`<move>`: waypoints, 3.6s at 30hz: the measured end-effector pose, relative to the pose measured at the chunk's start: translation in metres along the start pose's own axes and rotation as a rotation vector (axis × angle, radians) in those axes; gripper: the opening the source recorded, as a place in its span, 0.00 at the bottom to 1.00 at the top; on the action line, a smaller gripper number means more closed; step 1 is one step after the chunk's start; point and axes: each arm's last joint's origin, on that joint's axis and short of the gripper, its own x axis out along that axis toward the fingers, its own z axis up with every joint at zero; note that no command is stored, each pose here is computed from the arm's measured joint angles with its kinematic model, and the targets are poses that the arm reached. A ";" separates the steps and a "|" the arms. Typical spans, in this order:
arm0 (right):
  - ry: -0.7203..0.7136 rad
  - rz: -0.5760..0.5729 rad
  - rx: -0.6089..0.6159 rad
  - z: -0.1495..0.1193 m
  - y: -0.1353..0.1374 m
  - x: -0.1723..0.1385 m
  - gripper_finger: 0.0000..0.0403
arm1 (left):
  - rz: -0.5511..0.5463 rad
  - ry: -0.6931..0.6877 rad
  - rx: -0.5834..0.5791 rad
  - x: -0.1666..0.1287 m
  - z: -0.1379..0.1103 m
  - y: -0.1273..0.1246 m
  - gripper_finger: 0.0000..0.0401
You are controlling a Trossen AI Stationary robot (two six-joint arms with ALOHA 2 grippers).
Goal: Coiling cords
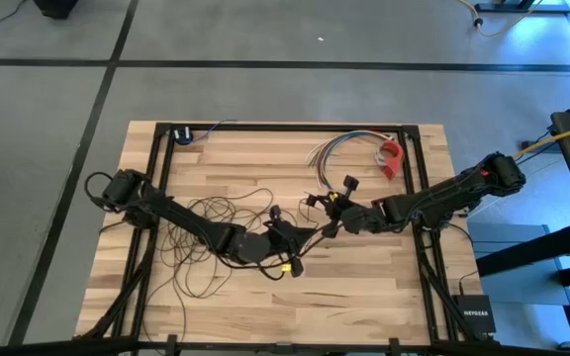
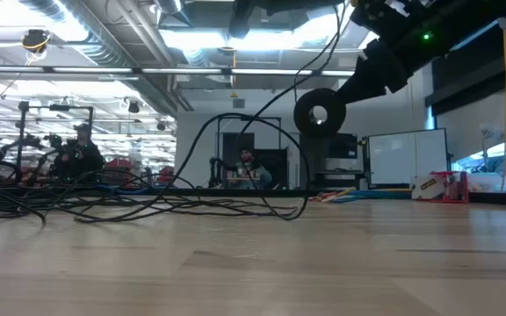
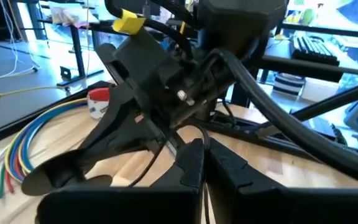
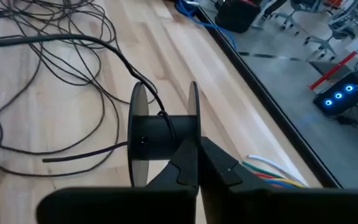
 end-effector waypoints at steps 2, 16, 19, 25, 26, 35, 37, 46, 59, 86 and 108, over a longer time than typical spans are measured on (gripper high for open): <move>-0.015 0.002 0.013 0.002 0.000 0.000 0.01 | -0.016 -0.012 -0.008 0.001 0.000 -0.001 0.01; -0.056 0.051 0.044 0.007 0.001 -0.001 0.01 | -0.213 0.216 0.153 0.003 -0.049 -0.014 0.01; -0.069 0.059 0.054 0.010 -0.002 -0.005 0.01 | -0.176 0.317 0.202 -0.001 -0.060 -0.011 0.01; -0.083 0.086 0.044 0.013 -0.005 -0.010 0.01 | -0.105 0.470 0.264 -0.006 -0.074 0.000 0.01; -0.083 0.089 0.042 0.013 -0.005 -0.010 0.01 | -0.097 0.487 0.266 -0.006 -0.076 0.001 0.01; -0.057 0.110 -0.019 0.010 -0.004 -0.010 0.01 | -0.048 0.541 0.182 -0.002 -0.078 0.011 0.05; -0.055 0.110 -0.033 0.009 -0.004 -0.010 0.01 | -0.028 0.575 0.159 0.000 -0.080 0.017 0.11; -0.055 0.127 -0.056 0.009 -0.004 -0.010 0.01 | -0.001 0.687 0.157 -0.005 -0.065 0.036 0.42; -0.141 0.144 0.007 0.023 -0.019 -0.028 0.01 | 0.000 0.220 0.060 0.007 -0.071 0.051 0.48; -0.175 0.162 0.002 0.027 -0.024 -0.034 0.01 | 0.078 0.100 0.025 0.076 -0.104 0.086 0.12; 0.006 0.145 -0.136 0.006 -0.018 -0.025 0.01 | 0.131 0.158 0.097 0.011 -0.019 0.061 0.02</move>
